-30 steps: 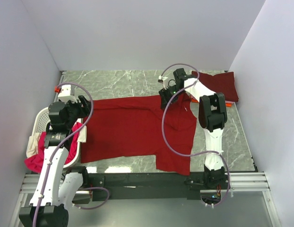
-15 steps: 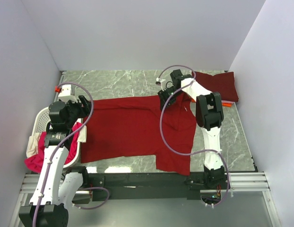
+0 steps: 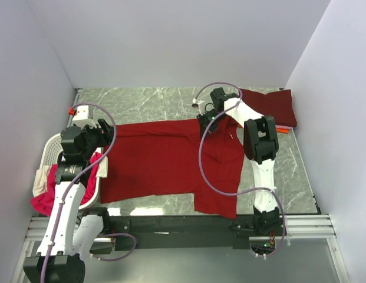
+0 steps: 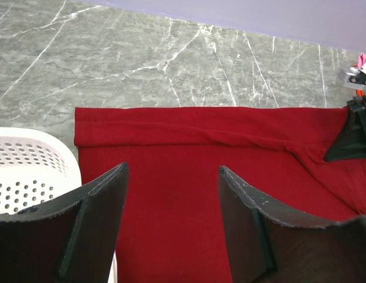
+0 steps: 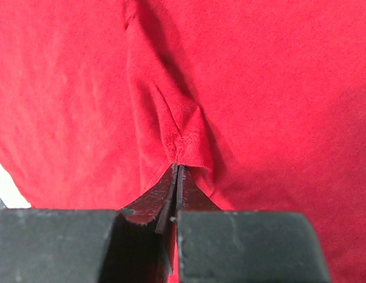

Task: Fold and stack the t-shirts
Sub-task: Fold the tshirt

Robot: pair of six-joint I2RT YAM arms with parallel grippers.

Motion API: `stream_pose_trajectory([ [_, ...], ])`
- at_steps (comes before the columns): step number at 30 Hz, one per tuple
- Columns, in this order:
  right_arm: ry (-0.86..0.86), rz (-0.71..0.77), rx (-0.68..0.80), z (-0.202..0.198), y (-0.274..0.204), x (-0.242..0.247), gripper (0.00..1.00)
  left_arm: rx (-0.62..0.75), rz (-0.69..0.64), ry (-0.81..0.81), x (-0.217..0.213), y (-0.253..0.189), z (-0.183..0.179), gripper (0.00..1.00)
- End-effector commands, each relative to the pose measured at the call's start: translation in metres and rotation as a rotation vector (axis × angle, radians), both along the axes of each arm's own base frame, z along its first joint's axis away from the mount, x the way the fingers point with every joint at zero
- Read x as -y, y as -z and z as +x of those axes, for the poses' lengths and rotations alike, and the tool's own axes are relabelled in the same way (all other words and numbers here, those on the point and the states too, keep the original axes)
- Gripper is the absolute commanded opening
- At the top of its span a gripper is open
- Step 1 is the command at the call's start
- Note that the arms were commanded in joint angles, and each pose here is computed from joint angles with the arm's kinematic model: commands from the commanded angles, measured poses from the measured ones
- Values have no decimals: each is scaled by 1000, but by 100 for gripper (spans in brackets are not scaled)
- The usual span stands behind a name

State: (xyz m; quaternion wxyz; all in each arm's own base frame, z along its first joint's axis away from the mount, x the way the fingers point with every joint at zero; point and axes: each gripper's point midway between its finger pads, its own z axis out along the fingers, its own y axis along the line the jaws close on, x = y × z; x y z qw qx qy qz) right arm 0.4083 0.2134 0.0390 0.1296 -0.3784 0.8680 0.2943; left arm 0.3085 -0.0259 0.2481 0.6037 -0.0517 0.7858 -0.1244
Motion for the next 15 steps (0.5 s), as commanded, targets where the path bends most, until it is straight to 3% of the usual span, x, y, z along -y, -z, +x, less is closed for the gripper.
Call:
stream_pose_trajectory([
  [1,-30,31,84,-8,-39,-4,1,42,16,8,0,-11,2,67],
  [15,-98,37,104,-57,-40,-11,0,33,15,16,1,-9,3,67],
])
